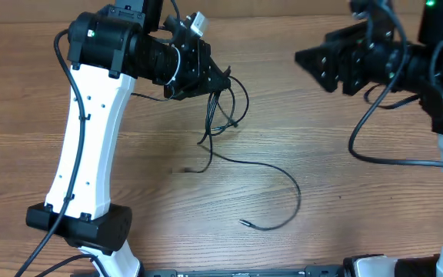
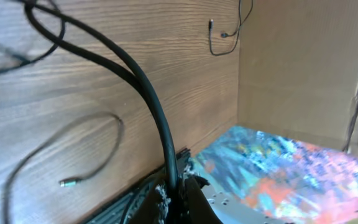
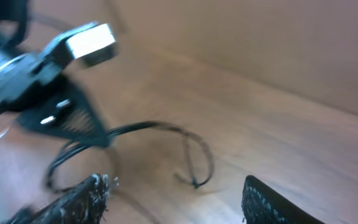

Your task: Untangle cables

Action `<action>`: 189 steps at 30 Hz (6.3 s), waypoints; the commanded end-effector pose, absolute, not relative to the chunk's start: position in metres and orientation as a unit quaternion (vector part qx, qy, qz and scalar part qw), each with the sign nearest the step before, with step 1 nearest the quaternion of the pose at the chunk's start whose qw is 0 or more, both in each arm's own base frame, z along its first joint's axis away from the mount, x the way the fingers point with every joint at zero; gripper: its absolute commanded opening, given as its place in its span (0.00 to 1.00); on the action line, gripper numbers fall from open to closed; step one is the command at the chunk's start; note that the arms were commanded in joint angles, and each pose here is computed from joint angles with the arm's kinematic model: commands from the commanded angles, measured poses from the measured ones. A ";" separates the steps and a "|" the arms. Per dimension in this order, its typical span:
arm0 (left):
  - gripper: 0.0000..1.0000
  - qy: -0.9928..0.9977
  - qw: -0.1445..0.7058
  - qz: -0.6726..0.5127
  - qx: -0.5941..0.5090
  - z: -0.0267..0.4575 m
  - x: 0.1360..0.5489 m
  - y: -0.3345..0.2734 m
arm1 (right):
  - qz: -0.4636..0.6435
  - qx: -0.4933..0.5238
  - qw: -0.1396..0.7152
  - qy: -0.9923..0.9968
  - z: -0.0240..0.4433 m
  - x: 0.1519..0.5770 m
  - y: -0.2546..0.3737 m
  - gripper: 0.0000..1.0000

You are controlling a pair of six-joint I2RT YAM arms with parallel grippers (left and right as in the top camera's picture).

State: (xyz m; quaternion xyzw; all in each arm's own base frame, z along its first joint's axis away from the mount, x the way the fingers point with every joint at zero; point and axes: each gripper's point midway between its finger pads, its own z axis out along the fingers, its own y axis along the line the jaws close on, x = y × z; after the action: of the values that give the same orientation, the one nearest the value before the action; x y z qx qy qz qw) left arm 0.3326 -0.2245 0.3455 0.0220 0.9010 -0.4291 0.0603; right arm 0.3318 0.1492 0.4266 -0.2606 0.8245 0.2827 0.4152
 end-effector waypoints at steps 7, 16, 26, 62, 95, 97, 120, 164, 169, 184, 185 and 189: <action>0.04 0.892 0.098 -0.421 0.133 0.351 0.318 -0.239 | 0.282 -0.397 0.378 0.787 0.400 0.316 0.187 0.67; 0.04 0.875 0.184 -0.426 0.139 0.397 0.309 -0.212 | 0.318 -0.431 0.362 0.763 0.391 0.316 0.201 0.66; 0.04 0.863 0.261 -0.428 0.054 0.446 0.301 -0.191 | 0.414 -0.474 0.364 0.686 0.404 0.309 0.240 0.58; 0.04 0.805 0.312 -0.496 0.092 0.497 0.299 -0.215 | 0.499 -0.520 0.380 0.580 0.434 0.291 0.277 0.38; 0.04 0.812 0.312 -0.485 0.092 0.492 0.298 -0.216 | 0.441 -0.465 0.410 0.650 0.427 0.335 0.252 0.70; 0.04 0.811 0.314 -0.485 0.093 0.493 0.299 -0.216 | 0.450 -0.473 0.411 0.637 0.431 0.331 0.256 0.70; 0.04 0.822 0.309 -0.470 0.087 0.484 0.298 -0.220 | 0.459 -0.446 0.415 0.647 0.439 0.340 0.255 0.04; 0.04 0.823 0.289 -0.489 0.002 0.489 0.307 -0.220 | 0.497 -0.517 0.408 0.565 0.459 0.290 0.281 0.04; 0.04 0.823 0.292 -0.488 0.001 0.489 0.308 -0.220 | 0.499 -0.515 0.404 0.568 0.457 0.289 0.281 0.04; 0.09 0.848 0.315 -0.424 -0.048 0.470 0.322 -0.199 | 0.459 -0.478 0.370 0.651 0.428 0.296 0.272 0.04; 0.09 0.849 0.317 -0.420 -0.052 0.469 0.323 -0.198 | 0.453 -0.483 0.374 0.649 0.428 0.296 0.272 0.04; 0.11 0.855 0.320 -0.403 -0.065 0.463 0.327 -0.192 | 0.432 -0.516 0.404 0.619 0.438 0.286 0.268 0.04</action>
State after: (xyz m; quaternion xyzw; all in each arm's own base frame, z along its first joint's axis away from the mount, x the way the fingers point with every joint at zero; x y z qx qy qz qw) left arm 0.3198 -0.2058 0.4592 -0.0430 0.8552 -0.4287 0.2882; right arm 0.3034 0.2741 0.4161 -0.4795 0.6528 0.4649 0.3575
